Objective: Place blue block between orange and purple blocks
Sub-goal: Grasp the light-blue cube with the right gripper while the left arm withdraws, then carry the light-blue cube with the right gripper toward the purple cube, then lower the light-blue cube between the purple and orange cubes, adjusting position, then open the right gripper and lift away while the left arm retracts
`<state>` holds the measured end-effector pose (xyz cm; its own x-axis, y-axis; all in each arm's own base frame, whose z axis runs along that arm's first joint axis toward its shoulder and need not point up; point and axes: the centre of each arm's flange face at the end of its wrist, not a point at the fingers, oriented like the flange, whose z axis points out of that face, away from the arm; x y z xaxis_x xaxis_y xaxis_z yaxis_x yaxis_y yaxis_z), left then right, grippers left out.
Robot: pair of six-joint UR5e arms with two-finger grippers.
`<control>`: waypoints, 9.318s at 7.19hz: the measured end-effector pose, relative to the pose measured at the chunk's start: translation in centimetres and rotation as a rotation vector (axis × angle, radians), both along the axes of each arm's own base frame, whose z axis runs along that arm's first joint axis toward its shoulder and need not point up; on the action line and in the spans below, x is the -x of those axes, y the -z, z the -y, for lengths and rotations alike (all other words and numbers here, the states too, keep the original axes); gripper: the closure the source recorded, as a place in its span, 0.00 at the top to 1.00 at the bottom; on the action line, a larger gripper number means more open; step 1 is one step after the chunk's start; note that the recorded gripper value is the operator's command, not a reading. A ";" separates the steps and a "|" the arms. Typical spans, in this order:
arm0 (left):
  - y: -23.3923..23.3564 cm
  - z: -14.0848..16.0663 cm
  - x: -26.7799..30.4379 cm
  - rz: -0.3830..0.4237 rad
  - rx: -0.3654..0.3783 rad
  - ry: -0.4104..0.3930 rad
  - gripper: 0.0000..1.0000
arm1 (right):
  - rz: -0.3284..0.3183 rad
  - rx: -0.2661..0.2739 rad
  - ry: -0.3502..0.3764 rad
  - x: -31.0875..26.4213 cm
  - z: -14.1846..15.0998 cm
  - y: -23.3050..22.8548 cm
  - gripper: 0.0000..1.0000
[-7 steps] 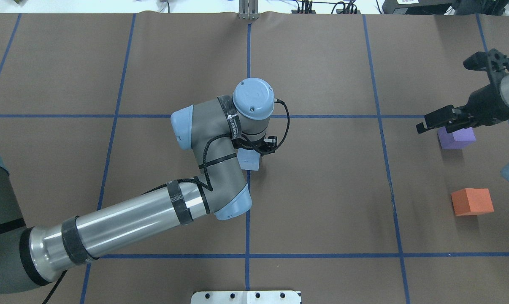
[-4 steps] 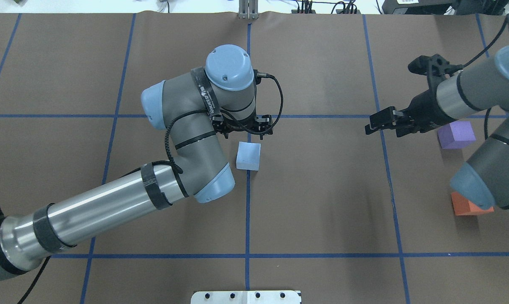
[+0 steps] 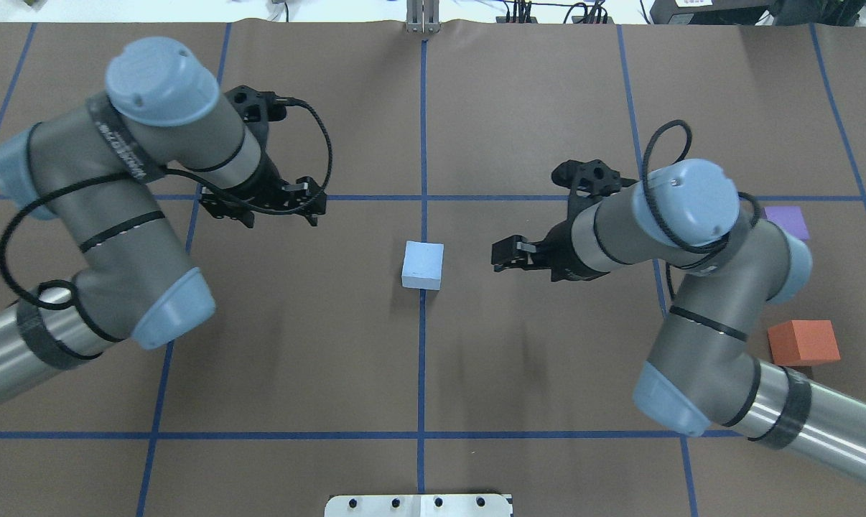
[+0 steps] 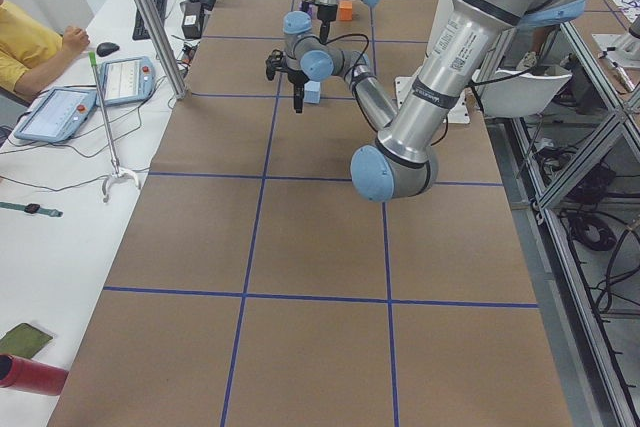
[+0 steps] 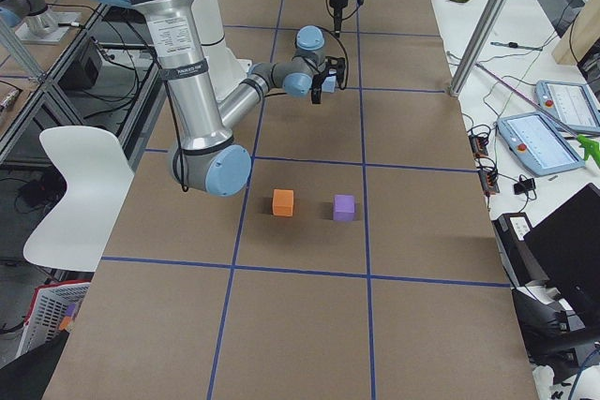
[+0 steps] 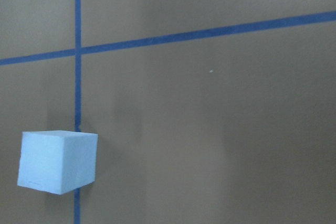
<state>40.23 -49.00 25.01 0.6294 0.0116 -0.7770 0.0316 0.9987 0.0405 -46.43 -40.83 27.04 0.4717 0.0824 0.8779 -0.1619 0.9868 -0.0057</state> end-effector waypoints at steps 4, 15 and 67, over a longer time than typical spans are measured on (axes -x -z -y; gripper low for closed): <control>-2.8 -1.2 4.7 0.000 -0.001 0.000 1.00 | -0.058 0.011 -0.071 9.6 1.4 5.7 1.00; -2.9 -1.2 4.7 0.001 0.006 0.004 1.00 | -0.173 -0.049 -0.071 16.7 3.4 5.2 0.00; -28.4 0.2 36.9 0.162 -0.212 -0.190 1.00 | -0.290 -0.215 0.104 -52.2 6.4 -28.4 1.00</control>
